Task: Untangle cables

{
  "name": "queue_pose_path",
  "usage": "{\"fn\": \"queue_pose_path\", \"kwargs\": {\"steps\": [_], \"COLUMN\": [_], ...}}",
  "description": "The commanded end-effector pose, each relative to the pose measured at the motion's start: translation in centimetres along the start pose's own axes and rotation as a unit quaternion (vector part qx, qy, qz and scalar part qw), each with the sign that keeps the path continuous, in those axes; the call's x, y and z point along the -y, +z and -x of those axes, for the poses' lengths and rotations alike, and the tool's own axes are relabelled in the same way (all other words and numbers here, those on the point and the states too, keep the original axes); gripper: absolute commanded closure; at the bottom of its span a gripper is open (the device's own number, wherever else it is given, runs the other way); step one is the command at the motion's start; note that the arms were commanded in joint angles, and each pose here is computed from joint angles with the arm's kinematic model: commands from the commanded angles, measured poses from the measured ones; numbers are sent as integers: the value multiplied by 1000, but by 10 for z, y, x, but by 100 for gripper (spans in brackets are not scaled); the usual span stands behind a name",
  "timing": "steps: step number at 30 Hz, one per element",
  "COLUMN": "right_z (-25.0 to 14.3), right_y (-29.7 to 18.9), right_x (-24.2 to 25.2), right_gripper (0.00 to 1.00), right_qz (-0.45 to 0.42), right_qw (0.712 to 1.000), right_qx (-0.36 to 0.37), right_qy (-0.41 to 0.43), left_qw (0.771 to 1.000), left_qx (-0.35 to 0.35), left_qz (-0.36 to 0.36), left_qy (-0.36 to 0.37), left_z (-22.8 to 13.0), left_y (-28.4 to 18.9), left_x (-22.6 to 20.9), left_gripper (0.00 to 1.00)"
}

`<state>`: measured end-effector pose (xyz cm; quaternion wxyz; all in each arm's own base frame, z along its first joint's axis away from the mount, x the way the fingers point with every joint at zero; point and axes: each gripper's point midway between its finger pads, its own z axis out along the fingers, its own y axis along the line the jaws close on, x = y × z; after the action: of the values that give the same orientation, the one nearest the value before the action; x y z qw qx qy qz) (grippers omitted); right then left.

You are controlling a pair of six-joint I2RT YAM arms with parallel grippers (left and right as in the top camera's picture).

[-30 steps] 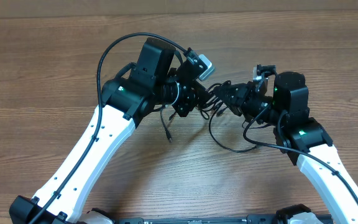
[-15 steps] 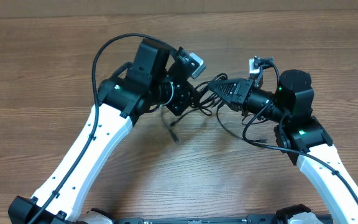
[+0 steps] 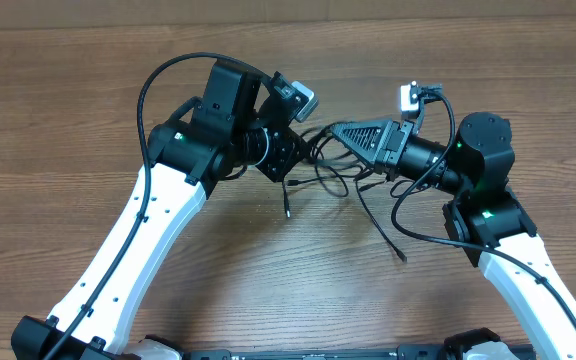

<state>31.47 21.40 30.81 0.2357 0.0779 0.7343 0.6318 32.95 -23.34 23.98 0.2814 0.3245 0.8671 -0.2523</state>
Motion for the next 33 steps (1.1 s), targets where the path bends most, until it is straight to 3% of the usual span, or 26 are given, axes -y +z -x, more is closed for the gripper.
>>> {"fn": "queue_pose_path", "kwargs": {"steps": [1, 11, 16, 19, 21, 23, 24, 25, 28, 33], "right_z": [-4, -4, -1, -6, -11, -21, -26, -32, -53, -93], "right_y": [-5, -6, -4, -5, -7, -8, -9, -10, -14, -21], "right_x": [-30, -35, -10, 14, 25, 38, 44, 50, 68, 91], "right_gripper": [96, 96, 96, 90, 71, 50, 40, 33, 16, 11], "right_qz": [37, 47, 0, -46, -66, -88, -100, -112, -143, -173], "right_qw": [999, 999, 1000, 998, 997, 996, 994, 993, 985, 955], "right_qx": [-11, -11, 4, 2, -7, -24, -34, -46, -88, -177], "right_qy": [-9, -22, 3, 31, 26, 16, 10, -1, -41, -161], "left_qw": [1000, 1000, 999, 994, 991, 990, 989, 989, 988, 988], "left_qx": [1, -6, -13, -23, -26, -27, -27, -26, -24, -15], "left_qz": [-2, -2, 29, 89, 110, 115, 118, 120, 124, 126], "left_qy": [-6, -9, -24, -62, -72, -78, -80, -83, -87, -83], "left_z": [-1, -6, -10, -17, -20, -21, -22, -22, -22, -18], "left_y": [-1, 0, -2, -6, -9, -12, -13, -14, -16, -16], "left_x": [1, 1, -13, -38, -47, -53, -55, -58, -62, -64], "left_gripper": [71, 77, 62, 55, 45, 28, 6, 0, 1, 1]}}
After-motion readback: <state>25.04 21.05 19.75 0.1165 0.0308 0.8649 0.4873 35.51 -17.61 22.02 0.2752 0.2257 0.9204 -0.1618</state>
